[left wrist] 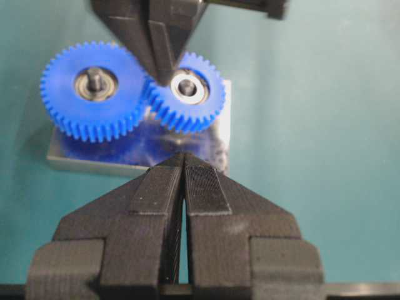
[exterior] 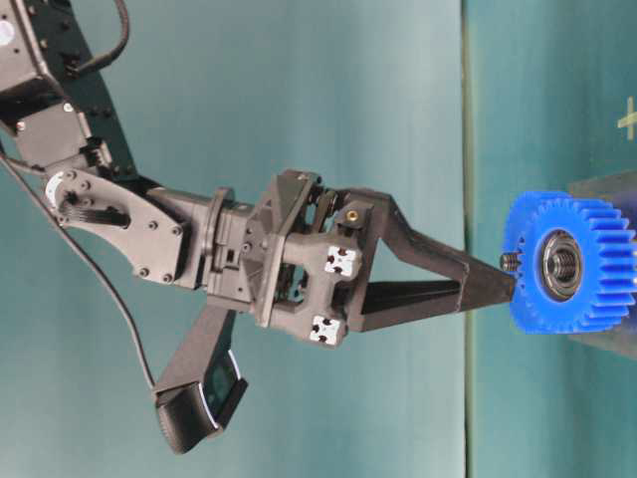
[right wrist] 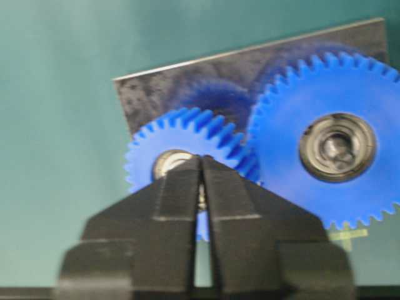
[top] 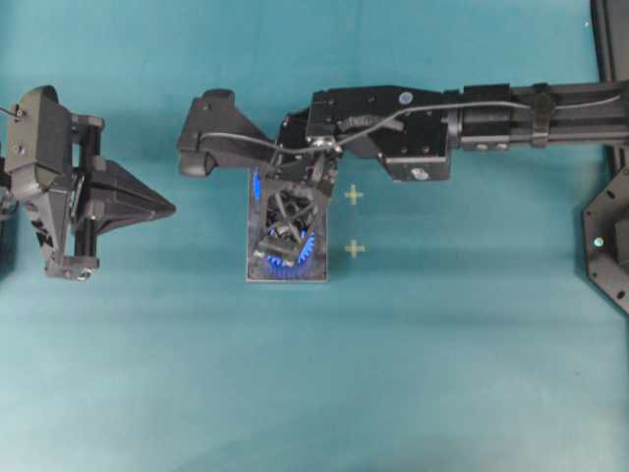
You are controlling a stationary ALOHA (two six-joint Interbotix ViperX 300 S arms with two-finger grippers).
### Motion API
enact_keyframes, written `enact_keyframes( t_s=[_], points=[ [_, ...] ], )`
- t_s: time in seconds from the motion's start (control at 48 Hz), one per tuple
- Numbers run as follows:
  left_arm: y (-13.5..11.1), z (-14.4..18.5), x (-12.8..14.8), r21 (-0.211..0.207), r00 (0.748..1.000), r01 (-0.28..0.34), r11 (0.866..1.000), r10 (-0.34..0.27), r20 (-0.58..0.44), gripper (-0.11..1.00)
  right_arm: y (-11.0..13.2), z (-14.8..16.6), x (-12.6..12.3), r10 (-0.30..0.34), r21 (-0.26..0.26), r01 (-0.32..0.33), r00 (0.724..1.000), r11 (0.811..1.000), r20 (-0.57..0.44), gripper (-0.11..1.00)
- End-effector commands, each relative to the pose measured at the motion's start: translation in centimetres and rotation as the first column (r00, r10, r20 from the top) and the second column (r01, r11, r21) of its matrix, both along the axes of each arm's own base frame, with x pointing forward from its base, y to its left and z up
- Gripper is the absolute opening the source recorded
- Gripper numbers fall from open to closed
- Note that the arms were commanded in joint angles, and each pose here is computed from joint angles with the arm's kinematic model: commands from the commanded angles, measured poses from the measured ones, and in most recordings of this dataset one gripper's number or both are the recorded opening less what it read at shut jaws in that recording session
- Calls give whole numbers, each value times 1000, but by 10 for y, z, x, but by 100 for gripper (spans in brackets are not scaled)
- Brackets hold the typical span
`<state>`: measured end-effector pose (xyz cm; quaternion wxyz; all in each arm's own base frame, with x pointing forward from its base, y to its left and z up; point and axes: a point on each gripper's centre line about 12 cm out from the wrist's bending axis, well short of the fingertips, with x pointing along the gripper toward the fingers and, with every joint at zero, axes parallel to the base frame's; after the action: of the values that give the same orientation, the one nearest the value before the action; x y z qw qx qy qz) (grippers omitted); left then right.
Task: Fit the small gear onto the shaft.
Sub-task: 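Lower the small gear onto the shaft, meshing with the large gear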
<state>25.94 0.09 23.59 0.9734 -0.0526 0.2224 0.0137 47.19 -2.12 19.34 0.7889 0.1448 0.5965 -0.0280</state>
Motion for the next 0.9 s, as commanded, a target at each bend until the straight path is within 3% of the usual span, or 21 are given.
enact_keyframes(
  t_s=[0.0, 0.375, 0.749, 0.874],
  points=[
    [0, 8, 3, 4, 1000, 2, 1000, -2, 26, 0, -2, 13, 4, 7, -7, -7, 999, 1000, 41, 4],
    [0, 10, 4, 4, 999, 2, 1000, -2, 34, 0, -21, -13, 2, -23, -4, 23, 999, 1000, -27, 1],
    [0, 10, 4, 4, 999, 2, 1000, -2, 44, 0, -22, -26, -32, -67, 1, 67, 993, 998, -98, 1],
    [0, 10, 4, 0, 999, 0, 1000, 0, 46, 0, -8, -18, -41, -73, 9, 74, 993, 997, -96, 0]
  ],
)
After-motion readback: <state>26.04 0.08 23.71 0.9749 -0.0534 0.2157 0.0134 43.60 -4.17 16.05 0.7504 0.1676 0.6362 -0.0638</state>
